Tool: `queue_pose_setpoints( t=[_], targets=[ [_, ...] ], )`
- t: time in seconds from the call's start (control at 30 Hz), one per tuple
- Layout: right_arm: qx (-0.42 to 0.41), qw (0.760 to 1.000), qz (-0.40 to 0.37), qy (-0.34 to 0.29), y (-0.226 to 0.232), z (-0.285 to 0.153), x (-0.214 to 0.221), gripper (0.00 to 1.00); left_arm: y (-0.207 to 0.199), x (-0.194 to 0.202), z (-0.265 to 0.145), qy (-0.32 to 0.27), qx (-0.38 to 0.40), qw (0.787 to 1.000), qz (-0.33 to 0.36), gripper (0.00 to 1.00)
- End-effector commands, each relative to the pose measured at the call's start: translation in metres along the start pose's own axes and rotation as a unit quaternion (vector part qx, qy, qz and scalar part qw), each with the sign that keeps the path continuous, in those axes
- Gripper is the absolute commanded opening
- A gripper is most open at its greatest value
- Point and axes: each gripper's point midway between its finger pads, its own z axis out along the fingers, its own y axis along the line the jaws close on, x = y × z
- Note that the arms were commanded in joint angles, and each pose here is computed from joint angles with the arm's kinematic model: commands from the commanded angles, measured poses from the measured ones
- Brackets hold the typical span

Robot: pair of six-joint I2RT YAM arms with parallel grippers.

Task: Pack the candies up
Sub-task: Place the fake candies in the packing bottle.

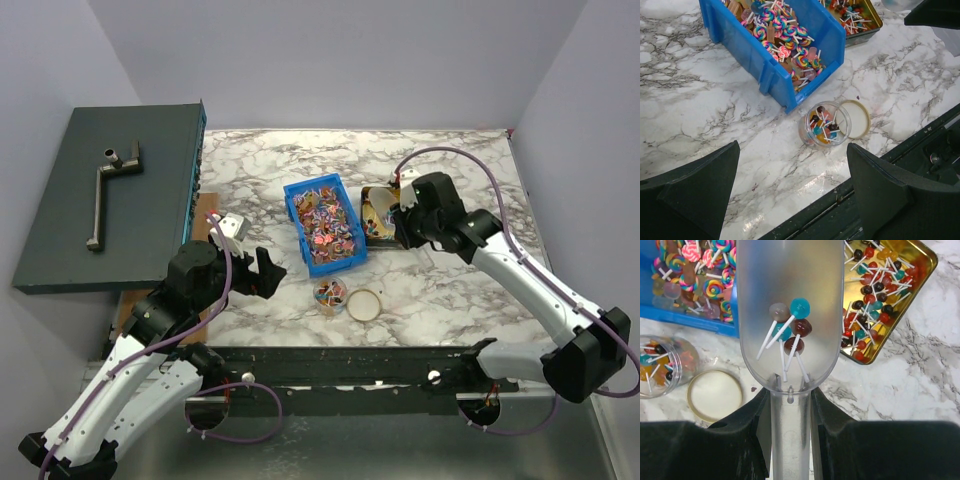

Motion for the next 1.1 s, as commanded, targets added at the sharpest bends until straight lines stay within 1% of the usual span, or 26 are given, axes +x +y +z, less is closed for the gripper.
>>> queue_pose_setpoints(
  t=[0.0,0.1,0.2,0.4,0.63,0.87,1.07],
  targets=[
    [-0.016,1.000,0.002,0.012,0.025,-0.017,0.009,0.01,0.004,0.001,0.002,0.000,-0.010,1.000,0.007,0.90],
    [-0.024,1.000,-0.002,0.011,0.044,-0.025,0.008,0.01,0.004,0.001,0.002,-0.001,-0.010,1.000,0.007,0.90],
    [-0.063,0.998,0.005,0.015,0.070,-0.033,0.008,0.00,0.005,0.001,0.002,0.000,-0.013,1.000,0.007,0.90],
    [-0.096,0.995,0.009,0.020,0.110,-0.050,0.012,0.01,0.005,0.001,0.002,-0.001,-0.012,1.000,0.007,0.90],
    [-0.089,0.992,-0.039,0.079,0.143,-0.054,0.046,0.01,0.006,0.000,0.001,-0.001,-0.014,1.000,0.007,0.90],
    [-0.106,0.985,-0.046,0.125,0.161,-0.062,0.073,0.01,0.005,-0.001,0.000,-0.004,-0.012,1.000,0.006,0.90],
    [-0.099,0.977,-0.056,0.178,0.167,-0.069,0.097,0.01,0.004,-0.002,-0.003,-0.008,-0.009,1.000,0.005,0.90]
  ],
)
